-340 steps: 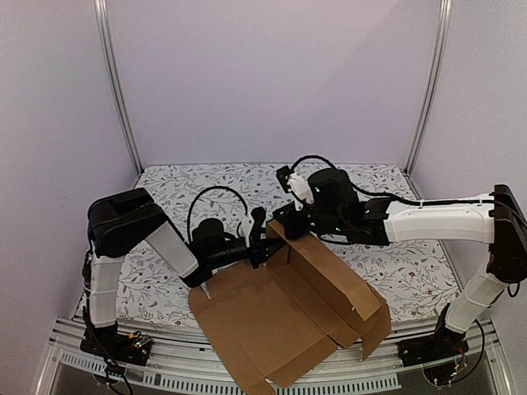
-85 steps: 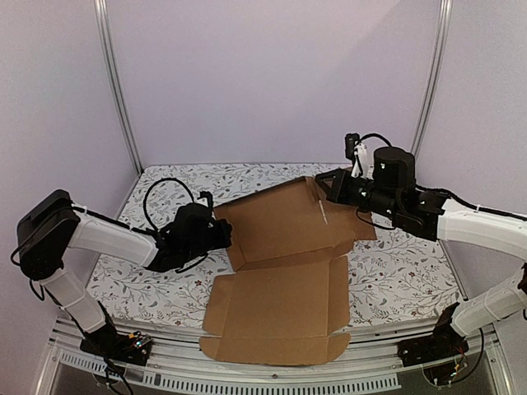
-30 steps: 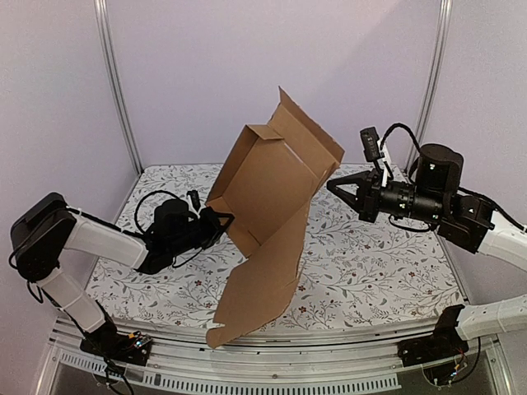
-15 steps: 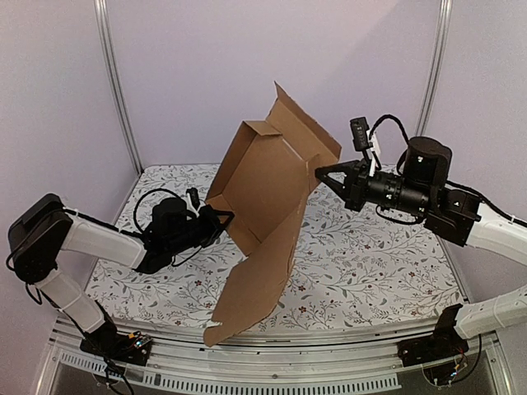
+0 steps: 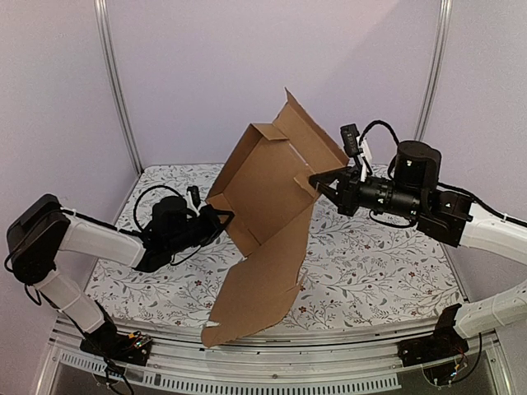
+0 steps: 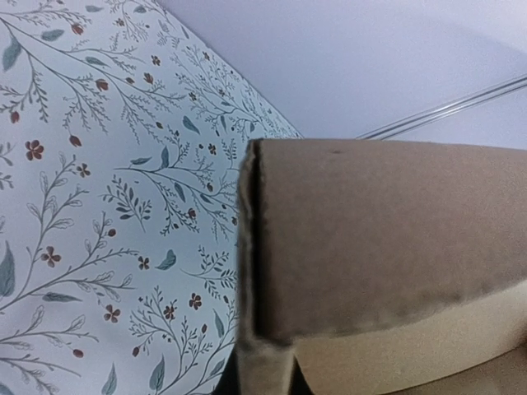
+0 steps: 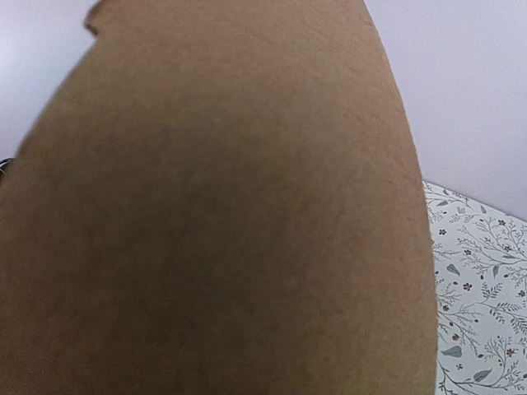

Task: Fold the paper box

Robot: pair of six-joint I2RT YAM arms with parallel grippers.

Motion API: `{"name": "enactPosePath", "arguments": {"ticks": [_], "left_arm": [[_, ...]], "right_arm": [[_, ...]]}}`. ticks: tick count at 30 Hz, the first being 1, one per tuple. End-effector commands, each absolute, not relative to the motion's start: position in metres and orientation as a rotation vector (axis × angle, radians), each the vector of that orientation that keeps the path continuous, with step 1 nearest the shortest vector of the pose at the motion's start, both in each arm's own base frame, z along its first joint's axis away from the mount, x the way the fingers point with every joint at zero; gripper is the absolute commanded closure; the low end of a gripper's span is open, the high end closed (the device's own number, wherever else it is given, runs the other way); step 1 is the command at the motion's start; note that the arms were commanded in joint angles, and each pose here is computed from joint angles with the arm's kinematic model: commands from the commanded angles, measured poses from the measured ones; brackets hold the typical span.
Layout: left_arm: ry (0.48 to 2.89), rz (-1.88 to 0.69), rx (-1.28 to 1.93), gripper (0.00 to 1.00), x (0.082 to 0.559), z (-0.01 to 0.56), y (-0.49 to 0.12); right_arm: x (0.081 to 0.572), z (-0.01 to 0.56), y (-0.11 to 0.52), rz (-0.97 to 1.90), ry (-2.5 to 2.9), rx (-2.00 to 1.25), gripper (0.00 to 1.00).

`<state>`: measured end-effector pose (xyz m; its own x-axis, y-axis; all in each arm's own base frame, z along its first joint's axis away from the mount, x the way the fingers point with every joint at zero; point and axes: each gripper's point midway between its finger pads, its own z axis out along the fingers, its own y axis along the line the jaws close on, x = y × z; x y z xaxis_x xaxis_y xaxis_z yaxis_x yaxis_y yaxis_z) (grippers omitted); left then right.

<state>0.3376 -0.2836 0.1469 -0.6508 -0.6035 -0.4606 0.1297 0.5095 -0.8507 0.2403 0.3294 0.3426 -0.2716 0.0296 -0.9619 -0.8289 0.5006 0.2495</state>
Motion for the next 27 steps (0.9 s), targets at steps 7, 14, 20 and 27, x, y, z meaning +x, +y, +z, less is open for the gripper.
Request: {"name": "enactPosePath", "arguments": {"ticks": [7,14,20,27], "left_arm": [[1.949,-1.227,-0.257,1.00,0.340,0.178,-0.299],[1.972,-1.195,-0.200,1.00,0.343,0.182,-0.305],[1.977,-1.168,-0.207,1.00,0.345,0.178,-0.301],[1.982,-1.070,-0.216,1.00,0.347,0.169,-0.288]], "right_arm": [[0.238,0.265,0.318,0.830,1.891,-0.746,1.00],[0.233,0.248,0.310,0.744,1.946,-0.794,1.00],[0.232,0.258,0.306,0.742,1.922,-0.781,1.00],[0.226,0.280,0.289,0.724,1.880,-0.747,0.96]]}}
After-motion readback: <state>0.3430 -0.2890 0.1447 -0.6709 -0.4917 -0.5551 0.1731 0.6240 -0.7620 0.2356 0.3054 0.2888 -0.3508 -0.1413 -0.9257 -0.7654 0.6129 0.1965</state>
